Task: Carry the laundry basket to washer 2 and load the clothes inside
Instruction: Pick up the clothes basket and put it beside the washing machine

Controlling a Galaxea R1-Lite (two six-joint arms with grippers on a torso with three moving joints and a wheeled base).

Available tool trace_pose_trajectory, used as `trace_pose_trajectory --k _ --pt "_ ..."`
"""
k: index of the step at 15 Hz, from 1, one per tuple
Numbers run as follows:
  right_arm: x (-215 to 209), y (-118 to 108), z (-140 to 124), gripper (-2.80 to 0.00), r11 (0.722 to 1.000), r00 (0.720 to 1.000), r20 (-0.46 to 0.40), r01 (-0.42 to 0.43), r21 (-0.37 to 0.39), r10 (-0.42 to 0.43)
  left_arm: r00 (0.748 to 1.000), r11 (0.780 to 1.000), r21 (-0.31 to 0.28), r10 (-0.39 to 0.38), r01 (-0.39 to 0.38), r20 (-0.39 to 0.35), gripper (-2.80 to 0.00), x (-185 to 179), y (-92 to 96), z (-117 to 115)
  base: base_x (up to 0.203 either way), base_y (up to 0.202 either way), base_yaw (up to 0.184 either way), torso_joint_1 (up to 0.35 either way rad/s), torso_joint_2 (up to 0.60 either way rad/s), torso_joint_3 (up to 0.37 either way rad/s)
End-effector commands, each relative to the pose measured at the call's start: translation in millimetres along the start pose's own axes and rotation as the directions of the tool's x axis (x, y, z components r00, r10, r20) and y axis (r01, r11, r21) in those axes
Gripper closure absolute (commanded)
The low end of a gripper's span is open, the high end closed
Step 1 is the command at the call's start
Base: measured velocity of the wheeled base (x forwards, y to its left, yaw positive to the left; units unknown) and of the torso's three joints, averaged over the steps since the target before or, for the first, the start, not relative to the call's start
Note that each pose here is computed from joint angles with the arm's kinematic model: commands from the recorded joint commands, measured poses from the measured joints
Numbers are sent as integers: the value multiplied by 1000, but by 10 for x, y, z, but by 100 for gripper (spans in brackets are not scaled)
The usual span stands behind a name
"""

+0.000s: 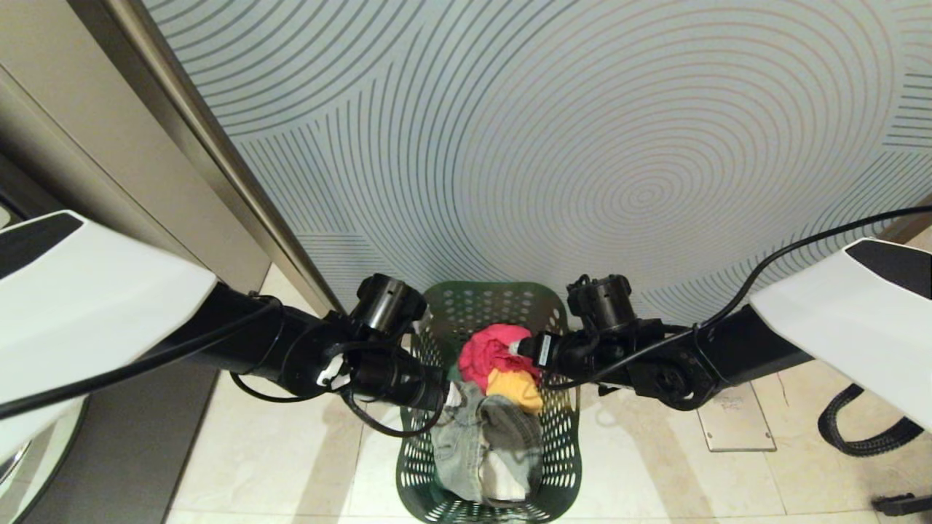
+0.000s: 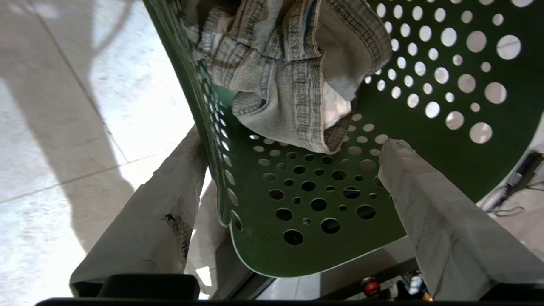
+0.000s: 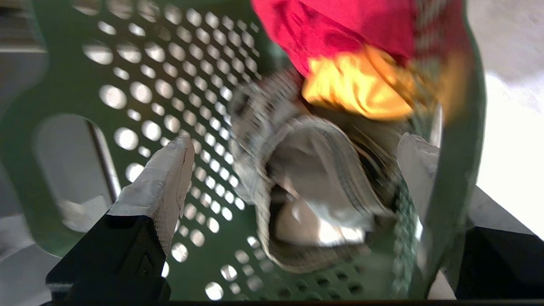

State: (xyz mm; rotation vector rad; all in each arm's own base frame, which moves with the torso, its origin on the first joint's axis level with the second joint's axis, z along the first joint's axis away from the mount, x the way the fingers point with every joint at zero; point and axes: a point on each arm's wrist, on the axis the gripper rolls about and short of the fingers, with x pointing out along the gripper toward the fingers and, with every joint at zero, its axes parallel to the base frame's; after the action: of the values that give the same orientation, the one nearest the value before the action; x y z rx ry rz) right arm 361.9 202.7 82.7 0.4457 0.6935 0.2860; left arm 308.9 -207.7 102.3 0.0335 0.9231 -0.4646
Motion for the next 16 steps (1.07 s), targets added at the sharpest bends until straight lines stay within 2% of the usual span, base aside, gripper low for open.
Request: trace_pose_trajectory --k 1,4,6,10,12,14,16 --pt "50 -39 -76 -280 999 999 30 -37 -3 37 1000 1000 -24 -12 12 -12 -280 67 -1 -1 0 0 0 0 0 0" --pt "67 -75 -121 -280 999 998 29 -48 -6 48 998 995 -84 -63 62 -12 -280 190 -30 84 0 0 0 0 0 0" --pt "67 -69 -121 -280 998 997 19 -69 -7 69 998 990 -122 -69 67 -15 -280 332 -39 128 0 0 0 0 0 0" --pt "45 -54 -120 -280 991 991 21 -133 -13 133 997 985 -153 -79 77 -5 -280 515 -69 210 0 0 0 0 0 0" --pt "7 -44 -111 -280 988 988 25 -155 -16 155 995 975 -200 -100 97 -7 -280 528 -79 245 0 0 0 0 0 0" --pt "-21 -46 -128 -280 984 984 4 -176 -36 176 990 963 -244 -130 115 -46 -280 502 -66 263 0 0 0 0 0 0" --pt "-25 -59 -142 -280 984 984 3 -176 -36 176 989 957 -265 -138 120 -50 -280 530 -37 278 0 0 0 0 0 0"
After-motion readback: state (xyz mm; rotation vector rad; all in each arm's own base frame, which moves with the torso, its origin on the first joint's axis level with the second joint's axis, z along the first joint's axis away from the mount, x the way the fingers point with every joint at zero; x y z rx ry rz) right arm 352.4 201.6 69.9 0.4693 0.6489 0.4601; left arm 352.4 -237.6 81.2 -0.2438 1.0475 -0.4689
